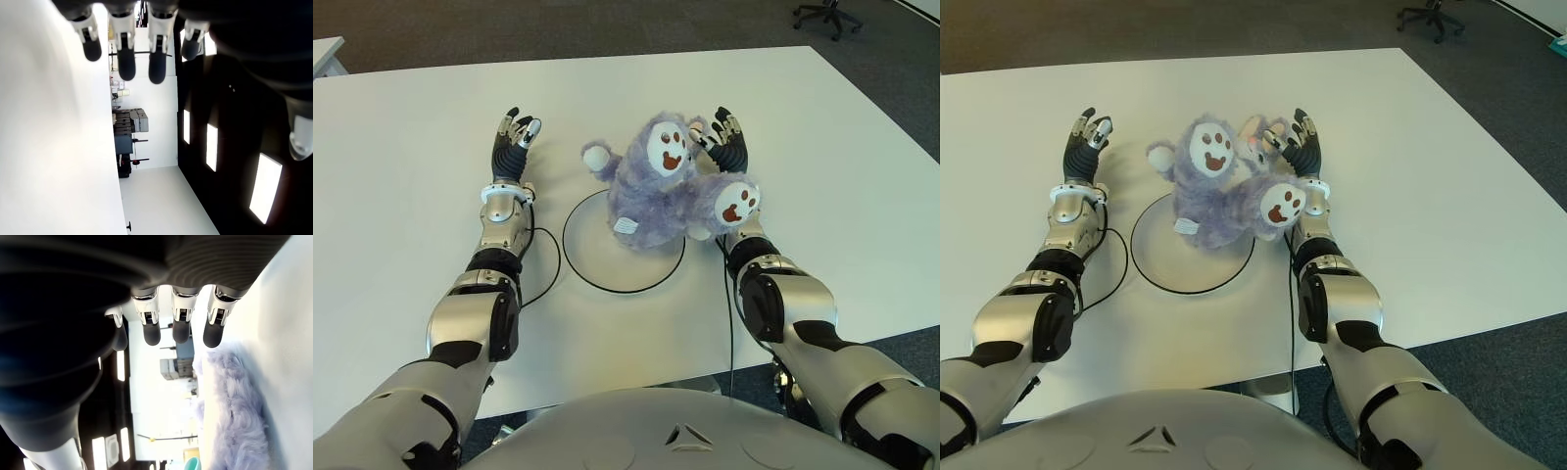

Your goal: Put the doll into the plate.

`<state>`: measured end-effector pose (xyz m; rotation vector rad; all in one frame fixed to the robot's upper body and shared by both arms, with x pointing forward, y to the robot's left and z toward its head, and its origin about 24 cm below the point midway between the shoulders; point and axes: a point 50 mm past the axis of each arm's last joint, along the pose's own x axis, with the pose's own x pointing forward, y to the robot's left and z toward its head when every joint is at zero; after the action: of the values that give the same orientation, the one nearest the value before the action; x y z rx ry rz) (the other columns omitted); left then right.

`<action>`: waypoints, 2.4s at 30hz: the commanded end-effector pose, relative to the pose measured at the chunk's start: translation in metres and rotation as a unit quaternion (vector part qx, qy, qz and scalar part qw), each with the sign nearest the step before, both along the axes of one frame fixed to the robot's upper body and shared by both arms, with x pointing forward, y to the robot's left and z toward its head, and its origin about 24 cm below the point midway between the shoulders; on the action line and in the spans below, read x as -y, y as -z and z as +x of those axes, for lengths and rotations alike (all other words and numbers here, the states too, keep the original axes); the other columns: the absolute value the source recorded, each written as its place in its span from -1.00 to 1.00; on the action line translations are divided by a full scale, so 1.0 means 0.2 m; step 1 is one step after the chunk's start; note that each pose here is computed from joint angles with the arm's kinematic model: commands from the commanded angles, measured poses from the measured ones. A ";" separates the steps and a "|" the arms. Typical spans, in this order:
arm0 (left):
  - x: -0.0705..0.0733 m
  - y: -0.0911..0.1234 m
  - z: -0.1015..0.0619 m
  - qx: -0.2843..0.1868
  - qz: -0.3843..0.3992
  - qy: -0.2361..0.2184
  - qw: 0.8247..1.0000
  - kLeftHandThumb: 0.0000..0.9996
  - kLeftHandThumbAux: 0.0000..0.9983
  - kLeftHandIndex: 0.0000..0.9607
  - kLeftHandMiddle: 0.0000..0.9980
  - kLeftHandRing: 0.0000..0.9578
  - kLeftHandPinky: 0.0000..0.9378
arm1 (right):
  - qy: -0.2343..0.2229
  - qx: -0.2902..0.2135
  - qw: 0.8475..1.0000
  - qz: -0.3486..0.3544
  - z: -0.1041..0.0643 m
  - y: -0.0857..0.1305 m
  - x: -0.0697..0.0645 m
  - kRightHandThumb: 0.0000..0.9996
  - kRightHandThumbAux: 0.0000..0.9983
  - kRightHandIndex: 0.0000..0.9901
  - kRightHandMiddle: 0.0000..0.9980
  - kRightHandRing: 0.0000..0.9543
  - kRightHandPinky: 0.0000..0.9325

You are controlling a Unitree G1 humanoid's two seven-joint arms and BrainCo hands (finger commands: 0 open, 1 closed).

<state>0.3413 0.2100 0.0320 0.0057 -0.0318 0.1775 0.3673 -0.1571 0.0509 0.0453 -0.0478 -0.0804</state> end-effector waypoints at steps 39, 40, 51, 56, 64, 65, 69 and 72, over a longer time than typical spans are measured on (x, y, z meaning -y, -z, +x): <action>0.00 0.22 -0.12 -0.104 -0.015 -0.008 0.994 -1.00 -0.12 -0.97 -0.70 -0.74 -0.85 | 0.009 -0.110 0.994 0.012 -0.15 0.27 0.00 -0.75 0.57 -0.80 -0.89 -0.89 -0.79; 0.00 0.22 -0.12 -0.104 -0.015 -0.008 0.994 -1.00 -0.12 -0.96 -0.70 -0.74 -0.83 | 0.009 -0.110 0.994 0.012 -0.15 0.27 0.00 -0.75 0.58 -0.80 -0.89 -0.89 -0.79; 0.00 0.22 -0.12 -0.102 -0.018 -0.009 0.995 -1.00 -0.11 -0.92 -0.67 -0.72 -0.86 | 0.009 -0.109 0.994 0.011 -0.15 0.27 0.00 -0.75 0.58 -0.79 -0.88 -0.88 -0.77; 0.00 0.22 -0.12 -0.103 -0.017 -0.009 0.995 -1.00 -0.10 -0.93 -0.67 -0.73 -0.85 | 0.007 -0.110 0.994 0.011 -0.14 0.27 0.00 -0.75 0.58 -0.79 -0.88 -0.88 -0.78; -0.01 0.22 -0.12 -0.102 -0.014 -0.009 0.995 -1.00 -0.11 -0.94 -0.68 -0.73 -0.86 | 0.004 -0.111 0.994 0.010 -0.14 0.27 0.00 -0.76 0.58 -0.81 -0.89 -0.89 -0.79; -0.01 0.22 -0.12 -0.102 -0.013 -0.008 0.995 -1.00 -0.11 -0.95 -0.69 -0.73 -0.85 | 0.004 -0.110 0.994 0.010 -0.14 0.27 0.00 -0.76 0.58 -0.81 -0.89 -0.89 -0.79; -0.01 0.22 -0.12 -0.106 -0.011 -0.008 0.994 -1.00 -0.11 -0.96 -0.69 -0.74 -0.86 | 0.002 -0.110 0.994 0.010 -0.14 0.27 -0.01 -0.72 0.59 -0.80 -0.89 -0.89 -0.79; -0.01 0.23 -0.12 -0.112 -0.013 -0.009 0.994 -1.00 -0.10 -0.98 -0.69 -0.74 -0.84 | 0.003 -0.110 0.994 0.012 -0.14 0.27 -0.01 -0.71 0.59 -0.80 -0.89 -0.89 -0.78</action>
<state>0.3416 0.2118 0.0298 0.0116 0.0017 0.1769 0.3671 -0.1554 0.0503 0.0472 -0.0458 -0.0769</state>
